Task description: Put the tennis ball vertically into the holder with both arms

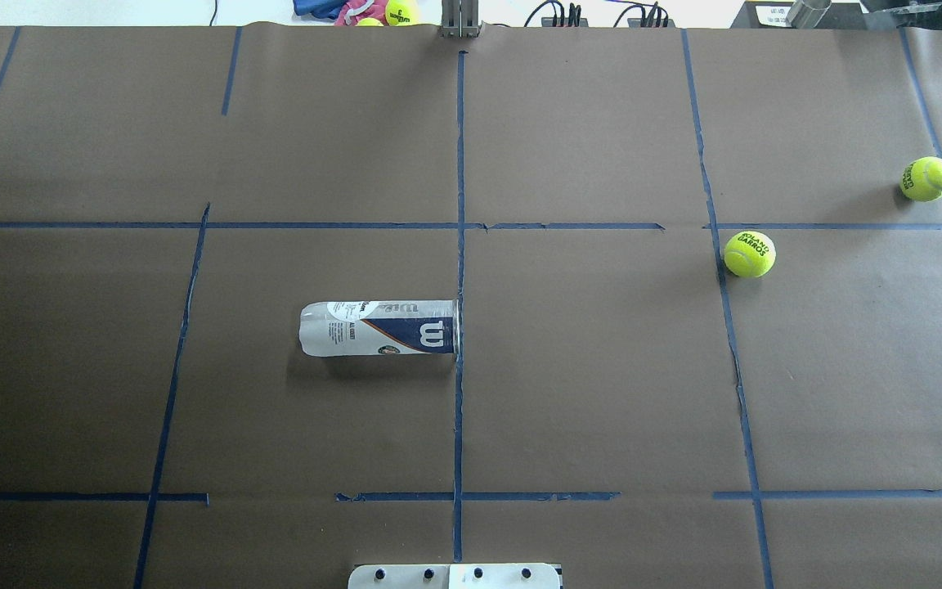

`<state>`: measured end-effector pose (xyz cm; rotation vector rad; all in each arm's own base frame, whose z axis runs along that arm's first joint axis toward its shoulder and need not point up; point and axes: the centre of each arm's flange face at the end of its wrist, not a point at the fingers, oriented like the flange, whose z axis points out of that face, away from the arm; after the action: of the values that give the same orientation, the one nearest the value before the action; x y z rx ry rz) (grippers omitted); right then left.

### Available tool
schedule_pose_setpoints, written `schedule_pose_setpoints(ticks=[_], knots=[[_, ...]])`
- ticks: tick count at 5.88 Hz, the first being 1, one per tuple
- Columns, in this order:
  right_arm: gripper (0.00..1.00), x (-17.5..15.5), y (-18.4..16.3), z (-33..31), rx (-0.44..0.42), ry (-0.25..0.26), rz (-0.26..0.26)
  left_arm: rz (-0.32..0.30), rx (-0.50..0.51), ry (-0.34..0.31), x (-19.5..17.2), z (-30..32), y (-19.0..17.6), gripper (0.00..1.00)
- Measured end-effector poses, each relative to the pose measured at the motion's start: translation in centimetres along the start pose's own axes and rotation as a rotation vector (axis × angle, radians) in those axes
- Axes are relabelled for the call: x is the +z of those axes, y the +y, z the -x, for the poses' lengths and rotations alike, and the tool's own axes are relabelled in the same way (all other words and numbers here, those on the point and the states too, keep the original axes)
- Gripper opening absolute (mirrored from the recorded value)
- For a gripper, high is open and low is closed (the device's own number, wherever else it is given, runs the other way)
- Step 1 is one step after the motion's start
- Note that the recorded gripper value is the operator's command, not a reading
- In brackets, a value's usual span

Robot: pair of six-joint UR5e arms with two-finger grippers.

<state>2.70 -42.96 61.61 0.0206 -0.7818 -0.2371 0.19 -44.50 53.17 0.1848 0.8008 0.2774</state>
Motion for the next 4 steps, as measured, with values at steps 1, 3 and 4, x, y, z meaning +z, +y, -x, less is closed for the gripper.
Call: schedule_pose_setpoints(ticks=[1, 3, 4], knots=[[1.00, 0.1, -0.1, 0.2, -0.003, -0.001, 0.003, -0.054, 0.137, 0.016, 0.0, -3.9, -1.4, 1.00], [1.00, 0.1, -0.1, 0.2, -0.005, -0.001, 0.003, -0.132, 0.349, 0.063, -0.4, -11.5, -3.4, 1.00], [1.00, 0.1, -0.2, 0.3, -0.006, -0.001, 0.002, -0.151, 0.396, 0.102, -0.6, -16.6, -5.3, 1.00]])
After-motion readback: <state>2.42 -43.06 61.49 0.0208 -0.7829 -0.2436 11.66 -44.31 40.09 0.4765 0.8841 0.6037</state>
